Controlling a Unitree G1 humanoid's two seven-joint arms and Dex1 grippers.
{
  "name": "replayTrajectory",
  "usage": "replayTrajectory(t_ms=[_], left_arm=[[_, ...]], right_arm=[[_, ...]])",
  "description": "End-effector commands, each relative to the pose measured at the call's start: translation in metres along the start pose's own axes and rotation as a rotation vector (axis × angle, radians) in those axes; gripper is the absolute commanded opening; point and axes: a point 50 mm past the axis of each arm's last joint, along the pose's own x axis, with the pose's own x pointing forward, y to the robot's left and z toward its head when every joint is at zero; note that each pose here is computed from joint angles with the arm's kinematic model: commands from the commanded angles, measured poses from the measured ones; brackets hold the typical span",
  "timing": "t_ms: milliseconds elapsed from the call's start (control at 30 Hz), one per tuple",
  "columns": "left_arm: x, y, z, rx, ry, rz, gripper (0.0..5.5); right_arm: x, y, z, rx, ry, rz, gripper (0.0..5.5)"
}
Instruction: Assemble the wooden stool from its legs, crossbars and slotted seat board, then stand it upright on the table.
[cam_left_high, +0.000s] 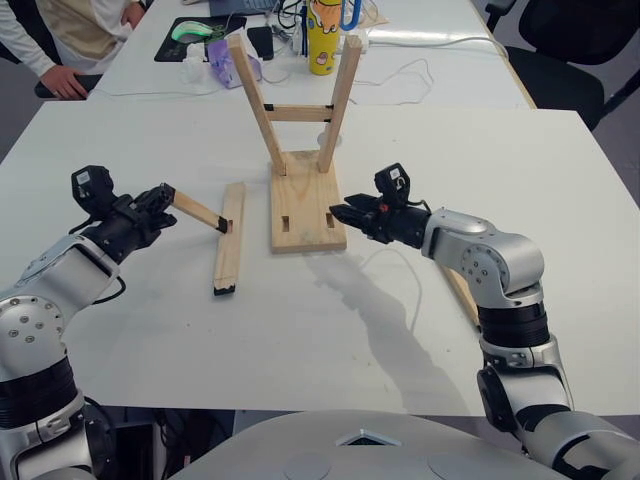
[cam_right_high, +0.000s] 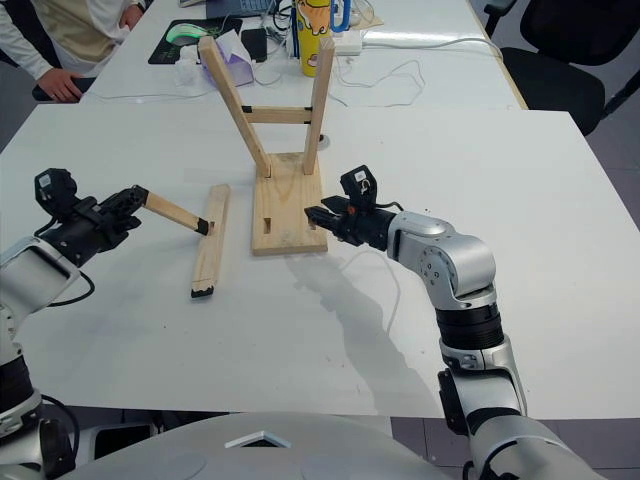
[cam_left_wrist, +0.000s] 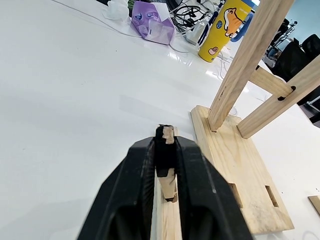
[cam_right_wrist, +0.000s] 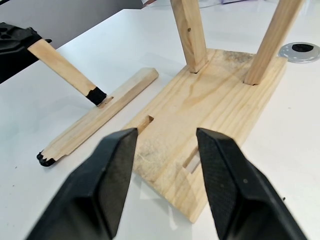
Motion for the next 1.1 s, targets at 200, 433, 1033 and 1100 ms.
replayTrajectory(t_ms=[200,433,1033,1100], left_arm=[[0.003,-0.002,-0.003,-0.049,-0.008,-0.002,0.47],[0.002,-0.009,0.009,-0.054,-0.034,-0.040,0.47],[0.010,-0.003,-0.010,-0.011,0.048,-0.016,0.47],[0.010,-0.003,-0.010,-0.003,0.048,-0.015,0.47]], right_arm=[[-0.001,-0.003,-0.002,-0.021,0.014,-0.011,2.17],[0.000,-0.002,-0.002,-0.021,0.012,-0.010,2.17],[0.000,-0.003,-0.002,-0.023,0.016,-0.007,2.17],[0.000,-0.003,-0.002,-0.023,0.016,-0.006,2.17]])
